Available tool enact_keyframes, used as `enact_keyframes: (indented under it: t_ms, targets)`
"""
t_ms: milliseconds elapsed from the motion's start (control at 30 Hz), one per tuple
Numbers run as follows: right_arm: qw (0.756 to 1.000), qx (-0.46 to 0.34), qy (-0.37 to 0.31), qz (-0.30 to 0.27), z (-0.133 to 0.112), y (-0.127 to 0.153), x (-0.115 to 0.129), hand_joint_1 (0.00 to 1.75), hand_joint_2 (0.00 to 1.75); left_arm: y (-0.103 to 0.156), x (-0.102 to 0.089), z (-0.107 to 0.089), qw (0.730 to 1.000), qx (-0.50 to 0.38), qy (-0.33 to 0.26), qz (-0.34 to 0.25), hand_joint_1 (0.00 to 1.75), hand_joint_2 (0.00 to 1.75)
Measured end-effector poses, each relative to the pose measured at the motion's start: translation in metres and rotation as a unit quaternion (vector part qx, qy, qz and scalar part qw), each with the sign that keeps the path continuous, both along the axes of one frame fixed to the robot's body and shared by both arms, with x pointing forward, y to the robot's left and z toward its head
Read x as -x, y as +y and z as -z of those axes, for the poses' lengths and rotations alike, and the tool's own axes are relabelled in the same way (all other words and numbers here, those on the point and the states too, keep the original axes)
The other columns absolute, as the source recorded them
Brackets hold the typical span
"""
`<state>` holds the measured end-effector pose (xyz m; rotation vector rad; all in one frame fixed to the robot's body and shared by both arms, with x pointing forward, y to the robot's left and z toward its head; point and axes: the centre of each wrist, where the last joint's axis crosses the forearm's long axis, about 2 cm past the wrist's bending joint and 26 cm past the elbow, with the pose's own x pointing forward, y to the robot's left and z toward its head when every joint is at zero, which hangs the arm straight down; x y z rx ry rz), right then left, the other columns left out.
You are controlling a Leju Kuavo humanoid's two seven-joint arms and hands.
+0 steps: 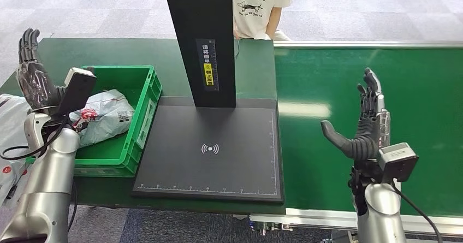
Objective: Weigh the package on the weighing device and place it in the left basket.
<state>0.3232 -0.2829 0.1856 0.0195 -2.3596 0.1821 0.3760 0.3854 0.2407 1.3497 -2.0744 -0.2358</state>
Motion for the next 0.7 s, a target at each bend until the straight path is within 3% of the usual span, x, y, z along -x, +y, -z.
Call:
enact_keyframes:
  t_ms: [67, 100, 133, 200, 233, 267, 500, 567, 700]
  targets:
    - [1.0, 0.0, 0.0, 0.0, 0.0, 0.0, 0.0, 0.0, 1.75, 0.0, 0.0, 0.0, 1.0, 0.0, -0.001, 0.001, 0.0, 0.0]
    - [1.0, 0.0, -0.001, 0.0, 0.0, 0.0, 0.0, 0.0, 1.75, -0.007, 0.002, -0.004, 0.999, 0.014, -0.013, 0.03, 0.0, 0.0]
    - [1.0, 0.0, 0.0, -0.007, -0.001, 0.001, -0.001, 0.0, 1.75, -0.022, 0.006, -0.007, 0.994, 0.051, -0.019, 0.099, 0.0, 0.0]
    - [1.0, 0.0, 0.003, -0.026, -0.003, 0.005, -0.004, 0.0, 1.75, -0.059, 0.016, -0.014, 0.953, 0.129, -0.033, 0.272, 0.0, 0.87]
    - [0.999, 0.001, 0.005, -0.038, -0.004, 0.007, -0.005, 0.0, 1.75, -0.074, 0.019, -0.013, 0.927, 0.158, -0.025, 0.339, 0.0, 1.31]
    - [0.999, 0.001, 0.008, -0.045, -0.004, 0.01, -0.006, 0.0, 1.75, -0.083, 0.021, -0.01, 0.914, 0.169, -0.017, 0.368, 0.0, 1.75]
    - [0.991, -0.002, 0.061, -0.115, 0.003, 0.036, -0.012, 0.0, 1.75, -0.138, 0.027, 0.027, 0.803, 0.288, 0.065, 0.517, 0.0, 1.75]
    - [0.987, -0.002, 0.087, -0.136, 0.009, 0.044, -0.012, 0.0, 1.75, -0.153, 0.03, 0.045, 0.777, 0.316, 0.099, 0.536, 0.0, 1.75]
    - [0.977, 0.0, 0.135, -0.164, 0.026, 0.057, -0.008, 0.0, 1.75, -0.176, 0.041, 0.082, 0.749, 0.351, 0.165, 0.537, 0.0, 1.75]
